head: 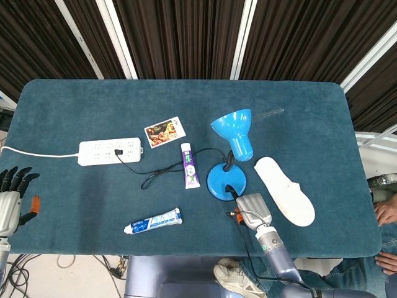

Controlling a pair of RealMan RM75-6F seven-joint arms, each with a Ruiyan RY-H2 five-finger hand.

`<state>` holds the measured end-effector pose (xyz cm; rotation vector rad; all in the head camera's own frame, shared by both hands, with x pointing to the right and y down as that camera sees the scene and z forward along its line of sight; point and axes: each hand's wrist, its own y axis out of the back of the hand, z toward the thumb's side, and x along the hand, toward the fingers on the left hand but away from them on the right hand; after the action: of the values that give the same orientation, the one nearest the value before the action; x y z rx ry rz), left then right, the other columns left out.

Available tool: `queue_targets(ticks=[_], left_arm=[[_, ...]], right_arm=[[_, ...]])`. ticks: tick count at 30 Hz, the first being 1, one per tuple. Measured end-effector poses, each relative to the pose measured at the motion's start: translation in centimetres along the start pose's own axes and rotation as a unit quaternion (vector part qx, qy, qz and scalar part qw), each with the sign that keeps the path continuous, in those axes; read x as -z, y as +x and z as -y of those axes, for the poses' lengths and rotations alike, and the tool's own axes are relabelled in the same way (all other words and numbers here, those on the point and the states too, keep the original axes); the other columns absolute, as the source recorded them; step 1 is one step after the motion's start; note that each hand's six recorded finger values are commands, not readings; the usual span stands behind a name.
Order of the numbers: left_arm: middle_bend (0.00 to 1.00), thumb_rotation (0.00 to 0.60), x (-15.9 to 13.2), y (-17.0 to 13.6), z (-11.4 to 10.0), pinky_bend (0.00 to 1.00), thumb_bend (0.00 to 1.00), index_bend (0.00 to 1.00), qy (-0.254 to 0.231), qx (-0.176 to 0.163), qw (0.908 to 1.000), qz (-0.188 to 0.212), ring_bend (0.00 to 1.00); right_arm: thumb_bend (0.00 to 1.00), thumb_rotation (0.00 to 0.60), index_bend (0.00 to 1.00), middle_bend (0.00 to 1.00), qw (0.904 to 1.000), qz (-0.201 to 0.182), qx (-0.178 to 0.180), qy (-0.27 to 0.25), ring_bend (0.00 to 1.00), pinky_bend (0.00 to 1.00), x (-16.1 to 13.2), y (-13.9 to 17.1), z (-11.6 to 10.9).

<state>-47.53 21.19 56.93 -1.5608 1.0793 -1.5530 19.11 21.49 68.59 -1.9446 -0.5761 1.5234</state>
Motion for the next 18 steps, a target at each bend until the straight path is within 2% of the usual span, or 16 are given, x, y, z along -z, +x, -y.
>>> queue_targets(ticks=[18], left_arm=[[0.1, 0.6, 0.07, 0.02, 0.05, 0.0, 0.53, 0.21, 0.0, 0.002, 1.0, -0.002, 0.01]], right_arm=[[0.65, 0.6, 0.01, 0.57, 1.0, 0.005, -0.007, 0.002, 0.67, 1.0, 0.12, -0.31, 0.67]])
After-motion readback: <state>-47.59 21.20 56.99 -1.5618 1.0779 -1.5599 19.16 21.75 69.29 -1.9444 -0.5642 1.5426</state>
